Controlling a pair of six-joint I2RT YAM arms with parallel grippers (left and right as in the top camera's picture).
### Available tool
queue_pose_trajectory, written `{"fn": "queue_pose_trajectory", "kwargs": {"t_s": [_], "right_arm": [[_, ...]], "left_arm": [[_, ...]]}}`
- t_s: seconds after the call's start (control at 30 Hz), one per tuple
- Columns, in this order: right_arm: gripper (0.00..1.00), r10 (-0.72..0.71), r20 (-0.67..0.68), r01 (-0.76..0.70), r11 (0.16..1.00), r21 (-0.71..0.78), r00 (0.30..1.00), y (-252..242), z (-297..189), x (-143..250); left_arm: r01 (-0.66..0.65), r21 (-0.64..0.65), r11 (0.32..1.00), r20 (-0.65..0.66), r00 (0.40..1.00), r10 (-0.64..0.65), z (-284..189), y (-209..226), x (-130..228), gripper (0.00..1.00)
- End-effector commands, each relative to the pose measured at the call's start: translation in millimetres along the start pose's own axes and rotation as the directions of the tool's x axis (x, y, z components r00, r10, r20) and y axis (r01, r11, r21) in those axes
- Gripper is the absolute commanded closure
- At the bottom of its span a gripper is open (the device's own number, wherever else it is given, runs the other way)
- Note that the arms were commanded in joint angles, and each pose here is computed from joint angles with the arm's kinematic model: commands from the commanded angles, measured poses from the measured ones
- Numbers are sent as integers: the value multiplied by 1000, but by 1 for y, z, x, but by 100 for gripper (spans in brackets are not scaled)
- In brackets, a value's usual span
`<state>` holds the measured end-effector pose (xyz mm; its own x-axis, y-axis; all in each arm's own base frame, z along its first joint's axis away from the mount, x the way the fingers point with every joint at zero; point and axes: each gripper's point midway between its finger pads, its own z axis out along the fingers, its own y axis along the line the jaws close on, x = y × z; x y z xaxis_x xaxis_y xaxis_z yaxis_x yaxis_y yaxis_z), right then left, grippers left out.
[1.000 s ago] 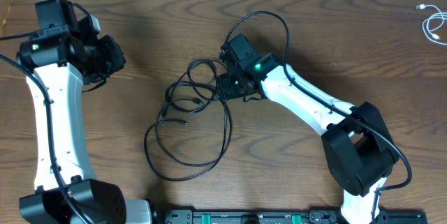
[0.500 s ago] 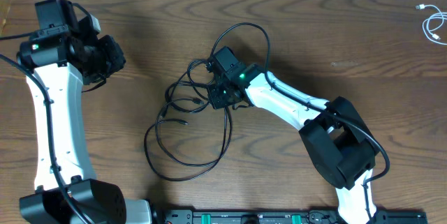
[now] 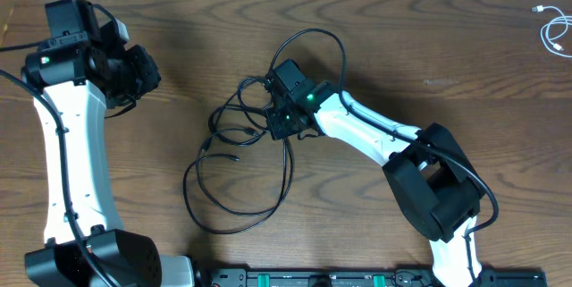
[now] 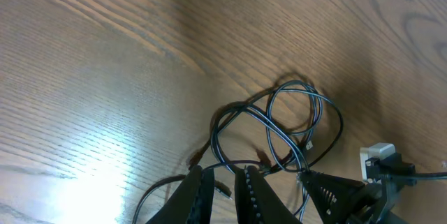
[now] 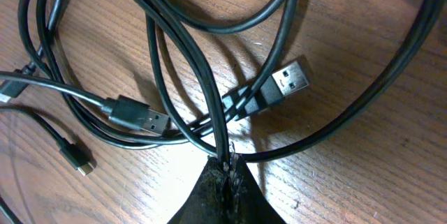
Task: Untangle cables
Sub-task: 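Grasp a black cable with the right gripper and pull it up-right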
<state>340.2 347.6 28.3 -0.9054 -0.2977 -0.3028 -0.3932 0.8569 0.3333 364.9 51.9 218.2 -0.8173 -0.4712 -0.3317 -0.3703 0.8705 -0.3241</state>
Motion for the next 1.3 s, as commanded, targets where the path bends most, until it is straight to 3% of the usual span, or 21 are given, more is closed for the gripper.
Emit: {"fn": "queue_pose_trajectory", "kwargs": {"t_s": [0.0, 0.13, 0.3, 0.47, 0.67, 0.73, 0.9, 0.93, 1.07, 1.27], "right_arm": [[99, 5, 8, -5, 1000, -5, 1000, -4, -5, -3], [99, -13, 117, 27, 993, -119, 993, 15, -62, -34], [99, 36, 326, 58, 960, -273, 945, 27, -187, -70], [99, 114, 394, 5, 958, -287, 912, 3, -254, -67], [99, 104, 588, 131, 930, -343, 803, 11, -368, -94], [99, 56, 648, 173, 943, -284, 760, 18, -402, -98], [99, 70, 617, 112, 961, -252, 784, 9, -401, -91], [99, 79, 593, 95, 962, -255, 801, 7, -395, -87], [99, 66, 572, 98, 963, -250, 818, 5, -388, -84], [99, 51, 558, 132, 950, -283, 828, 14, -388, -79]], "left_arm": [[13, 0, 1000, -10, 1000, -13, 1, 0, 4, 83], [3, 22, 1000, -35, 999, -2, 5, -7, 11, 83], [-47, 40, 998, -65, 997, 49, 9, -26, 22, 84], [-136, 78, 988, -90, 986, 143, 14, -58, 39, 84], [-203, 128, 971, -48, 976, 210, 17, -86, 38, 83], [-217, 189, 958, -48, 972, 230, 15, -96, 40, 74], [-394, 467, 792, 8, 897, 442, 0, -147, 59, 53], [-417, 537, 733, 34, 879, 475, -5, -161, 65, 48], [-457, 665, 591, 97, 837, 538, -13, -194, 76, 43], [-483, 719, 500, 112, 790, 603, 7, -230, 96, 41]]}}
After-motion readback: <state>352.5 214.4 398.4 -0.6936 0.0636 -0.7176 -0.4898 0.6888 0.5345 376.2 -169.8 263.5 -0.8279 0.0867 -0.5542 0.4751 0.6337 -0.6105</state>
